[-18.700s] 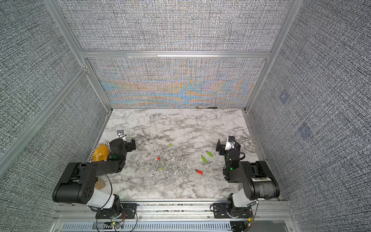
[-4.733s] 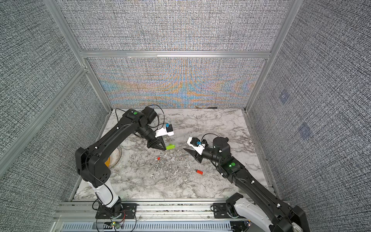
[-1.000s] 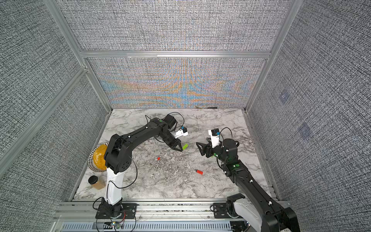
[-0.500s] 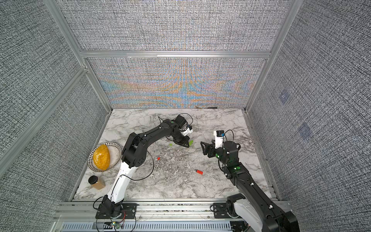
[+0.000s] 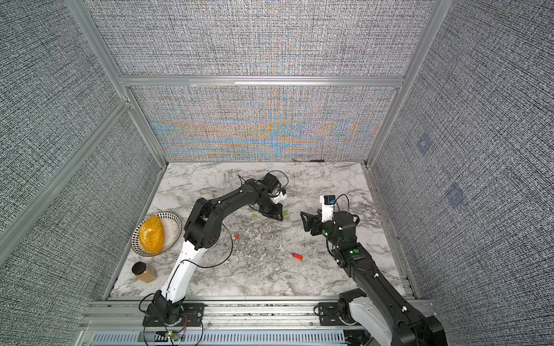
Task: Close the usb drive cover
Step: Place the USB drive at the center of the board, then pick up the cover from the center of the board.
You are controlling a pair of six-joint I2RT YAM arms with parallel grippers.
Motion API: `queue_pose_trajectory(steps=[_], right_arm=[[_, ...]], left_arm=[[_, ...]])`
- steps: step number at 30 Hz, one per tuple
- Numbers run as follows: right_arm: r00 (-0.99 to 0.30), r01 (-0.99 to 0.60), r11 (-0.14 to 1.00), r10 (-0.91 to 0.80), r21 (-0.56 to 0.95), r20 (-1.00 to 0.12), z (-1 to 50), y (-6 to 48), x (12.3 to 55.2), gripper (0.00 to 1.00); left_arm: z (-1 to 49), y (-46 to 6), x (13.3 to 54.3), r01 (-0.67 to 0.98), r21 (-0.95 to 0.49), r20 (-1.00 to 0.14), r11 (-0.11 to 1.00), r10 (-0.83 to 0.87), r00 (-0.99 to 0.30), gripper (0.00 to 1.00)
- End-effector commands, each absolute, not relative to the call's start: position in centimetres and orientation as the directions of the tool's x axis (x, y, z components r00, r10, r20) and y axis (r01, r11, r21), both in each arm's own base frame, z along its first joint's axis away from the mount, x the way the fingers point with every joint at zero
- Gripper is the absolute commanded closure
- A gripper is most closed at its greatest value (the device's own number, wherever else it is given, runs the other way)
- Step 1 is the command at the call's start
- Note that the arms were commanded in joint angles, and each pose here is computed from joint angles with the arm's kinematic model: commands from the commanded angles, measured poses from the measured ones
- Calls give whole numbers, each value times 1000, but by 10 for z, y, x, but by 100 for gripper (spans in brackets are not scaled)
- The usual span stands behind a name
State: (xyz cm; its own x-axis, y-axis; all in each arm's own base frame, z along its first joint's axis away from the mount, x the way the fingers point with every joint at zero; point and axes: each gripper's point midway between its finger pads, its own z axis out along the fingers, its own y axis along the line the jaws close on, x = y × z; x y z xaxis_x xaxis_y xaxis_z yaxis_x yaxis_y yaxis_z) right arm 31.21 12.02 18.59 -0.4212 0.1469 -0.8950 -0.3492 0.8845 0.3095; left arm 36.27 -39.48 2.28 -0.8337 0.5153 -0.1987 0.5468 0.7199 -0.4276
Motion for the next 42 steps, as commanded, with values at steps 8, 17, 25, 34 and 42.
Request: queue_pose_trajectory(steps=[8,17,25,34,42], right_arm=[[-437,-337,894,130,297,-890,178,118,314,19],[-501,-280,900,160,334,-851,164,114,320,18],[-606,-422,825,52,375,-794,155,148,318,20],[-666,-404,837,7,369,-746,144,156,322,23],[-732,-409,870,-133,275,-668,118,170,298,24]], left_arm=[[64,-387,369,599,-380,-295,705,521,-801,65],[122,-365,360,702,-271,-513,659,518,-684,68],[135,-284,332,688,-18,-622,726,531,-576,68],[152,-205,313,626,205,-661,753,578,-479,59],[138,-201,293,776,250,-674,580,679,-291,32]])
